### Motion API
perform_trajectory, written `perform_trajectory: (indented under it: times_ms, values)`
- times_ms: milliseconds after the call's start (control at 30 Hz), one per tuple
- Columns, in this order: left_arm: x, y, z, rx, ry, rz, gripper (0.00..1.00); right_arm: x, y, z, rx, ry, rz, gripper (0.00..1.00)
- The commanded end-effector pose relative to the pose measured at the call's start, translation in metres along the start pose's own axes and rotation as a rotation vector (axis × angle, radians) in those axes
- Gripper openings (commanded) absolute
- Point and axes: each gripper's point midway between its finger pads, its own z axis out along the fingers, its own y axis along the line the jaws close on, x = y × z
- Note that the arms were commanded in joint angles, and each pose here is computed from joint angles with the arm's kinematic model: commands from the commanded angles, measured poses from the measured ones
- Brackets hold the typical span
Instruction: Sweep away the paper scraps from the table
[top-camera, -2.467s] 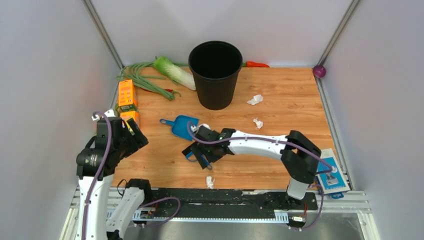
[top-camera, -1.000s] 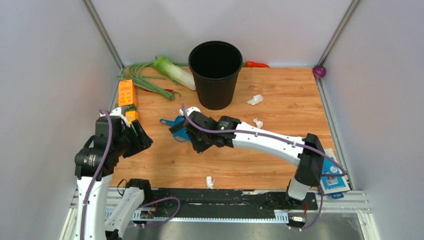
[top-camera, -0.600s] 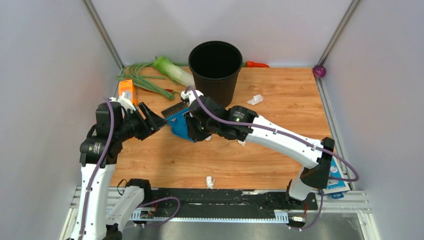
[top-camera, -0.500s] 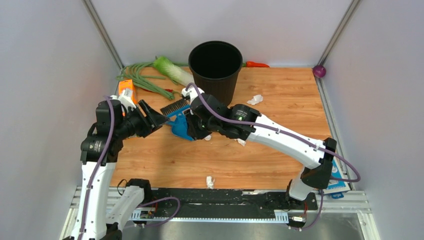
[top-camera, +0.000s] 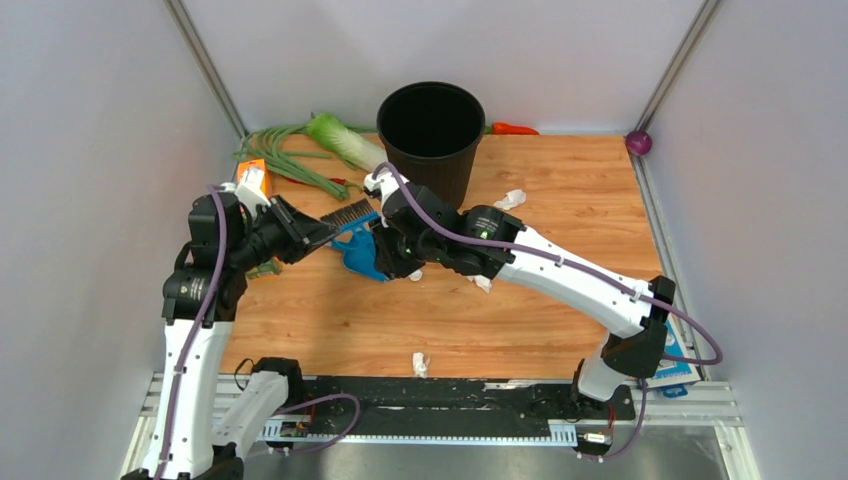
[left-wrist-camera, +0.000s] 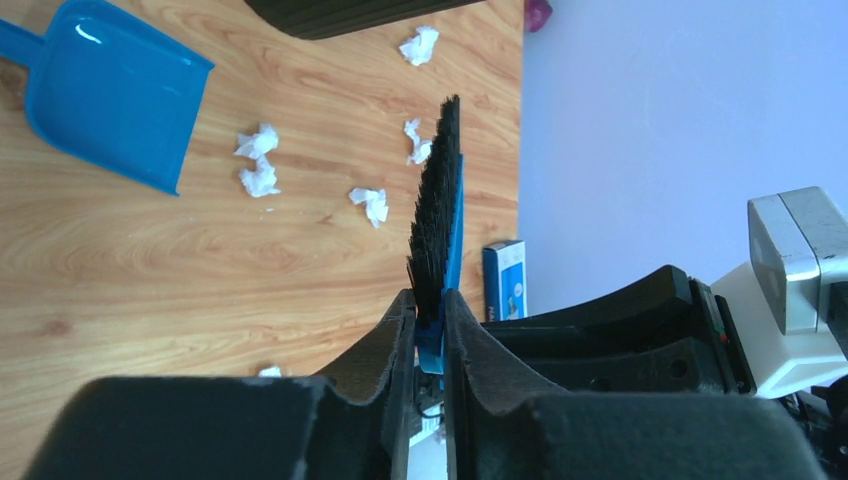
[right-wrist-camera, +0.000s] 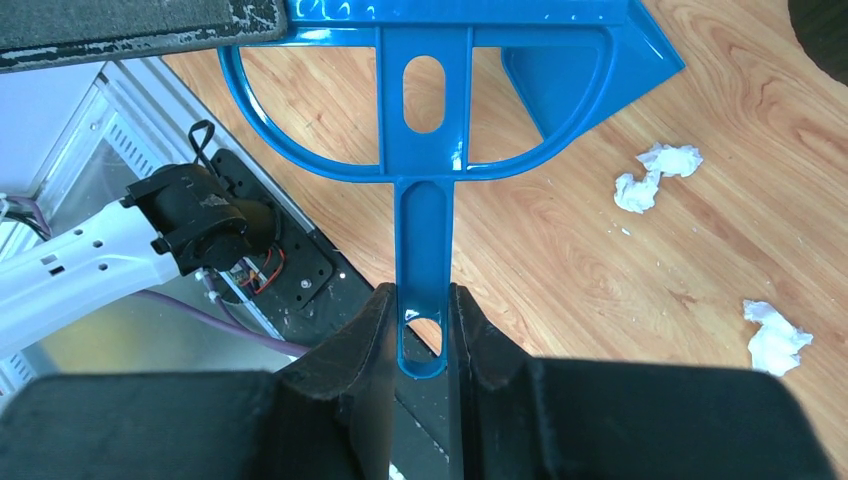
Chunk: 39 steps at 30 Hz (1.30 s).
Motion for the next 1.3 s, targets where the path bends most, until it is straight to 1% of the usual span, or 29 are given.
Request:
perform_trajectory:
  times_ms: [0, 33, 133, 167, 200, 300, 333, 367, 400, 467, 567, 633, 667, 700, 733, 767, 800, 833, 867, 900, 967, 1033, 1067, 1100, 1133, 1167, 1267]
  values:
    - [-0.001, -0.01, -0.003, 0.038, -0.004, -0.028, 0.16, -0.024, 0.01, -0.022, -0.041, -0.069, -0.011, 0.15]
    - [0.0, -0.01, -0.002, 0.037, 0.001, -0.033, 0.13, -0.025, 0.009, -0.022, -0.038, -0.072, -0.011, 0.15]
    - [0.002, -0.011, -0.003, 0.046, 0.009, -0.038, 0.1, -0.027, 0.011, -0.021, -0.04, -0.075, -0.01, 0.15]
    - [0.003, -0.011, -0.003, 0.047, 0.008, -0.043, 0.03, -0.028, 0.011, -0.021, -0.041, -0.076, -0.01, 0.17]
    - [0.003, -0.011, -0.002, 0.047, 0.006, -0.045, 0.0, -0.03, 0.01, -0.022, -0.037, -0.083, -0.001, 0.23]
    - [0.0, -0.013, -0.005, 0.054, -0.018, -0.072, 0.0, -0.04, 0.005, -0.027, -0.056, -0.093, 0.073, 0.78]
    - [-0.001, -0.013, -0.005, 0.053, -0.026, -0.088, 0.0, -0.045, -0.001, -0.03, -0.065, -0.096, 0.122, 0.86]
    - [-0.002, -0.015, -0.005, 0.059, -0.038, -0.114, 0.0, -0.049, -0.002, -0.034, -0.109, -0.084, 0.183, 0.88]
    - [-0.004, -0.018, -0.006, 0.073, -0.049, -0.121, 0.0, -0.055, -0.011, -0.036, -0.132, -0.084, 0.246, 0.89]
    - [-0.01, -0.03, -0.009, 0.129, -0.078, -0.15, 0.0, -0.064, -0.022, -0.044, -0.235, -0.079, 0.385, 0.89]
    - [-0.025, -0.051, -0.018, 0.225, -0.158, -0.202, 0.0, -0.083, -0.043, -0.064, -0.381, -0.146, 0.589, 0.89]
    - [-0.036, -0.06, -0.03, 0.272, -0.245, -0.232, 0.0, -0.098, -0.057, -0.087, -0.463, -0.219, 0.73, 0.87]
    - [-0.049, -0.065, -0.036, 0.303, -0.32, -0.238, 0.0, -0.105, -0.066, -0.098, -0.49, -0.257, 0.798, 0.86]
    - [-0.05, -0.066, -0.044, 0.334, -0.36, -0.27, 0.0, -0.11, -0.073, -0.109, -0.508, -0.292, 0.881, 0.84]
    - [-0.064, -0.075, -0.056, 0.392, -0.453, -0.282, 0.0, -0.112, -0.083, -0.115, -0.508, -0.314, 0.98, 0.83]
    - [-0.068, -0.068, -0.063, 0.413, -0.518, -0.299, 0.0, -0.116, -0.089, -0.127, -0.525, -0.358, 1.045, 0.8]
    - [-0.07, -0.076, -0.076, 0.473, -0.557, -0.302, 0.0, -0.123, -0.088, -0.136, -0.572, -0.391, 1.1, 0.79]
    - [-0.072, -0.067, -0.071, 0.459, -0.577, -0.314, 0.0, -0.132, -0.084, -0.144, -0.63, -0.421, 1.127, 0.78]
    - [-0.071, -0.067, -0.073, 0.471, -0.59, -0.303, 0.0, -0.147, -0.076, -0.156, -0.708, -0.46, 1.126, 0.77]
    - [-0.071, -0.066, -0.073, 0.475, -0.593, -0.302, 0.0, -0.157, -0.069, -0.161, -0.742, -0.463, 1.123, 0.77]
    - [-0.074, -0.065, -0.075, 0.493, -0.617, -0.314, 0.0, -0.174, -0.057, -0.163, -0.773, -0.453, 1.081, 0.77]
    - [-0.083, -0.062, -0.081, 0.525, -0.679, -0.356, 0.0, -0.185, -0.047, -0.158, -0.794, -0.438, 1.052, 0.76]
    - [-0.087, -0.064, -0.086, 0.558, -0.707, -0.373, 0.0, -0.19, -0.046, -0.154, -0.796, -0.442, 1.051, 0.75]
    - [-0.095, -0.062, -0.09, 0.557, -0.752, -0.399, 0.0, -0.192, -0.046, -0.15, -0.792, -0.445, 1.049, 0.73]
    - [-0.097, -0.065, -0.091, 0.57, -0.748, -0.418, 0.0, -0.199, -0.043, -0.151, -0.814, -0.472, 1.029, 0.72]
    - [-0.106, -0.064, -0.095, 0.572, -0.79, -0.442, 0.0, -0.202, -0.039, -0.151, -0.836, -0.484, 1.01, 0.71]
    - [-0.124, -0.078, -0.097, 0.596, -0.801, -0.499, 0.0, -0.212, -0.028, -0.14, -0.871, -0.484, 0.937, 0.67]
